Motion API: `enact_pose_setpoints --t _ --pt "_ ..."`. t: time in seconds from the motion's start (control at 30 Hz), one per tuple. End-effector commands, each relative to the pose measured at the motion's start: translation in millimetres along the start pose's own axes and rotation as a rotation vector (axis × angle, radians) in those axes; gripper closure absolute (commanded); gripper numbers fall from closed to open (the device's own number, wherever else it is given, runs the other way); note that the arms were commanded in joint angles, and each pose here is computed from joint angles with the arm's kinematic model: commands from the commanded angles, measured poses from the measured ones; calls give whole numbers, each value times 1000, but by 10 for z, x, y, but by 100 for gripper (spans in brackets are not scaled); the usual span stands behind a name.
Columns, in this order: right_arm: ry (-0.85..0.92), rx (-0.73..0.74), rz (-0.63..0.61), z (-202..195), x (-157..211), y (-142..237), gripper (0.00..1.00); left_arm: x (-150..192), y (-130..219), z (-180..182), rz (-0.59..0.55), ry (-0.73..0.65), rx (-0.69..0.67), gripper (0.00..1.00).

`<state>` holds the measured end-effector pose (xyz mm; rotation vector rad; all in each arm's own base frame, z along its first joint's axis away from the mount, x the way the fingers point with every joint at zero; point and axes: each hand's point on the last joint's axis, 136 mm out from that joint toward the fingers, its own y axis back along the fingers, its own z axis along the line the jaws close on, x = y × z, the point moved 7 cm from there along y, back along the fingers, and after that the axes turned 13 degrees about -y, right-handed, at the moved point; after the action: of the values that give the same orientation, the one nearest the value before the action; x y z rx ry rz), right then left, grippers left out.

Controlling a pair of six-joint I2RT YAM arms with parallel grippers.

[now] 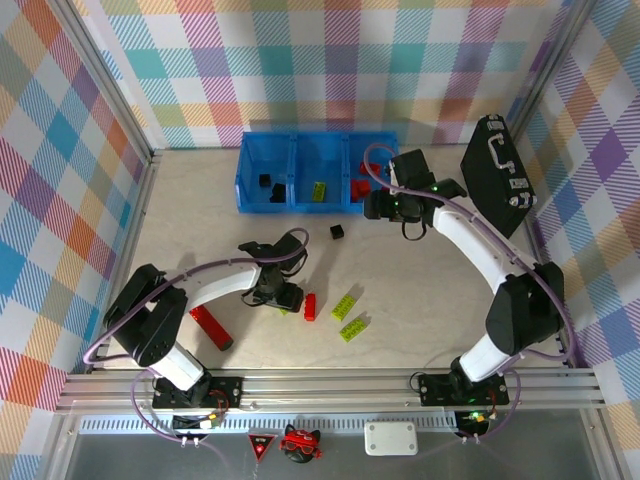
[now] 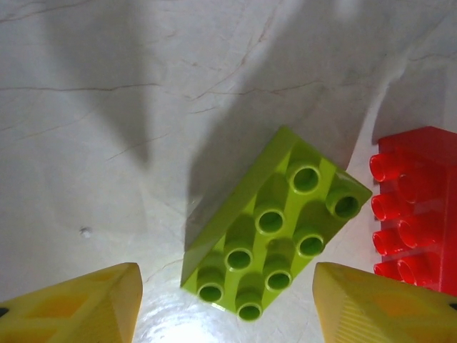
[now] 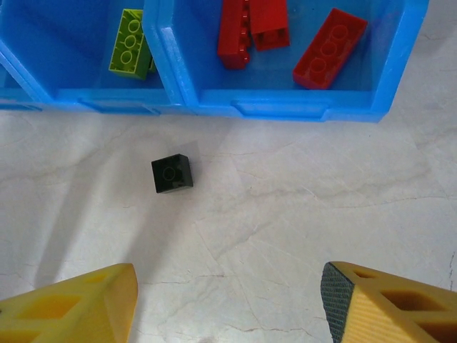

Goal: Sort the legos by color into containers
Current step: Pick up the lego from the middle-left of the table, then place the lego in the container.

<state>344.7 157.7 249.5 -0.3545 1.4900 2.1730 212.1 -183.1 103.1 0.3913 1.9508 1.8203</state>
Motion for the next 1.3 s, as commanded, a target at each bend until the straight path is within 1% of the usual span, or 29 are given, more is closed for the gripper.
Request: enact_pose_setpoints --t 0.0,0.1,0.37,0.43,0.6,0.73,0.83,0.93,1.03,1.27 --pt "-17 -9 -2 1 39 109 30 -65 -36 -96 4 -70 35 37" --pt "-20 -2 -2 -20 69 137 30 -99 -66 -129 12 -90 45 39" --pt "-23 12 -7 -61 115 244 30 -169 -114 -118 36 -114 11 59" --pt "-23 17 -14 -72 117 279 30 -178 -127 -118 36 -113 10 63" --pt "-21 25 -17 -87 130 318 31 -209 -75 -94 4 -104 -20 66" --pt "-20 34 -11 -112 159 327 31 -278 74 -64 -45 -89 -56 68" --pt "-19 38 -8 -125 175 327 31 -355 224 -17 -84 -80 -111 68" --pt "-22 38 -1 -134 193 309 31 -489 389 19 -138 -69 -148 69" --pt "-24 35 12 -138 215 276 31 -685 539 41 -194 -50 -150 69" --pt "-24 55 13 -216 303 292 32 -1317 794 71 -323 -4 -132 70"
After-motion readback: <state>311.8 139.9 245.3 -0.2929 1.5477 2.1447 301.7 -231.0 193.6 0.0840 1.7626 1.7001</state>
